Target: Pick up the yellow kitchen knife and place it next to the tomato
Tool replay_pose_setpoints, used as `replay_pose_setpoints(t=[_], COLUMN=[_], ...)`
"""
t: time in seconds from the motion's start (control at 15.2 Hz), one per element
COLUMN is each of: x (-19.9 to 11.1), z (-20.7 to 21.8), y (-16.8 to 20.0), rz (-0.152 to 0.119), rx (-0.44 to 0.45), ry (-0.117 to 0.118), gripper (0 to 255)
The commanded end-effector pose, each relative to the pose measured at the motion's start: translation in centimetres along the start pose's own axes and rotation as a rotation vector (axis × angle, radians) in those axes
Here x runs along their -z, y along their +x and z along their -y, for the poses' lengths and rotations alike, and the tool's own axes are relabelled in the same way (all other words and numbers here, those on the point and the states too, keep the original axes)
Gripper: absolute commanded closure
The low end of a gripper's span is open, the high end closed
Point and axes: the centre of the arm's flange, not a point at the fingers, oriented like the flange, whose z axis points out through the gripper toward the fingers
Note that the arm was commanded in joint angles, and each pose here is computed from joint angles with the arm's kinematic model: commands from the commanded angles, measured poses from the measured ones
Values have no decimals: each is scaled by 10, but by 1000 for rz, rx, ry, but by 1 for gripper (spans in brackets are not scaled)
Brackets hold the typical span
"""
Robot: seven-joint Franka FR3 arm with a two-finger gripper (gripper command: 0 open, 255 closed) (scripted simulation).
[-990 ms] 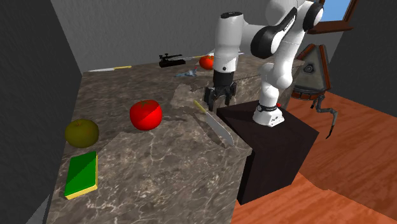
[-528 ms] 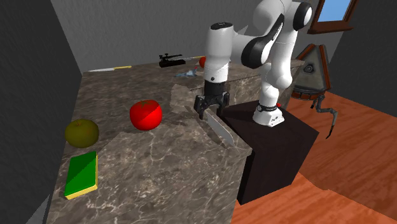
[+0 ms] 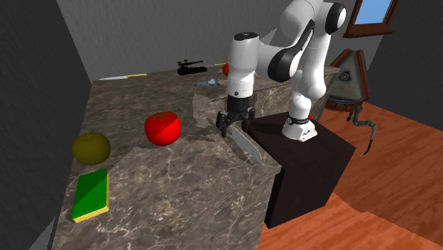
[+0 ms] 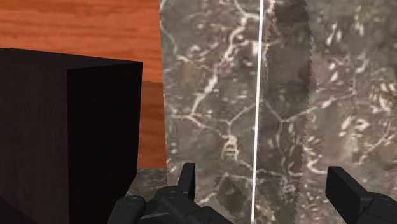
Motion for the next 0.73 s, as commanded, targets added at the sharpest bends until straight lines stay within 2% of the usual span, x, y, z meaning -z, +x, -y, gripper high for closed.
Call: replay_pose_setpoints(t=[0.0, 0.13, 0.2, 0.66], x=[0, 0, 0, 0], z=[0, 0, 0, 0], y=[0, 0, 0, 0], rz=[0, 0, 0, 0], rx=[0, 0, 0, 0], ry=[0, 0, 0, 0], gripper=[0, 0, 255, 255])
